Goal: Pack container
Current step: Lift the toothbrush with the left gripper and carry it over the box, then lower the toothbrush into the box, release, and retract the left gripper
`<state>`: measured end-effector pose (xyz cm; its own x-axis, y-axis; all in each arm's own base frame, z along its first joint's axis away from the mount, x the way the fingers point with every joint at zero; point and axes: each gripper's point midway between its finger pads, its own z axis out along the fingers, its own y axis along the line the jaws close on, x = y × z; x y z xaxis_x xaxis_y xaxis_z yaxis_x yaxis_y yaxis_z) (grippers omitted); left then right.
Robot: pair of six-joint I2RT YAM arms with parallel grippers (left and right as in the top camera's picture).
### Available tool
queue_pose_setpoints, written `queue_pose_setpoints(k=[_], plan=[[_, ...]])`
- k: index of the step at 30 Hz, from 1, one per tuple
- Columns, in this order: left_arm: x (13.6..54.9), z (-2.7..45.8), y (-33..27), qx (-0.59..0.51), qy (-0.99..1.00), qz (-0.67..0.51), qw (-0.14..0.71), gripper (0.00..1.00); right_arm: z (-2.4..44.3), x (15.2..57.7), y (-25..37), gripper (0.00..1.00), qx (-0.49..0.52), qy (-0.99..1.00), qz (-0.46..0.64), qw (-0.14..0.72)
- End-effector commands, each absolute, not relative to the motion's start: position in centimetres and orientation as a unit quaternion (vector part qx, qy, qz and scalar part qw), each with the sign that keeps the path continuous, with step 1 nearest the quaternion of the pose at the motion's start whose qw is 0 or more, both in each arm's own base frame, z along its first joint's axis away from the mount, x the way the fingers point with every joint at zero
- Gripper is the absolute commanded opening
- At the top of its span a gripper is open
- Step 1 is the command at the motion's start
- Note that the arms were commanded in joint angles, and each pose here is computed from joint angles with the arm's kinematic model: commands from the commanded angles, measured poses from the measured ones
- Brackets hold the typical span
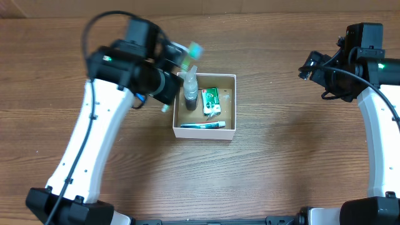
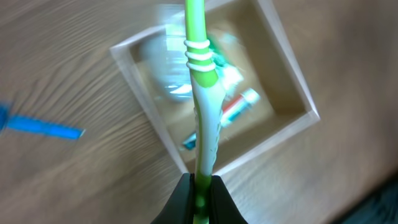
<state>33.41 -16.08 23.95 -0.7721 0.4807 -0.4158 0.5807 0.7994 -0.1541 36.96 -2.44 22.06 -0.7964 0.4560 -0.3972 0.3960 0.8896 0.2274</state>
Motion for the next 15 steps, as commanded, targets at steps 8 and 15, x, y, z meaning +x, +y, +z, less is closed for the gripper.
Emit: queue_pose_setpoints(k=[8,15], plan=[[30.5,18.9,-19.9,0.552,0.815,-0.094,0.150,0.04,22.7,37.2,-2.4,1.00,0.223,0.943,0.070,0.236],[30.9,14.3,-20.0,0.590,0.789,-0.088,0.150,0.04,22.7,37.2,-2.4,1.00,0.223,0.943,0.070,0.236]])
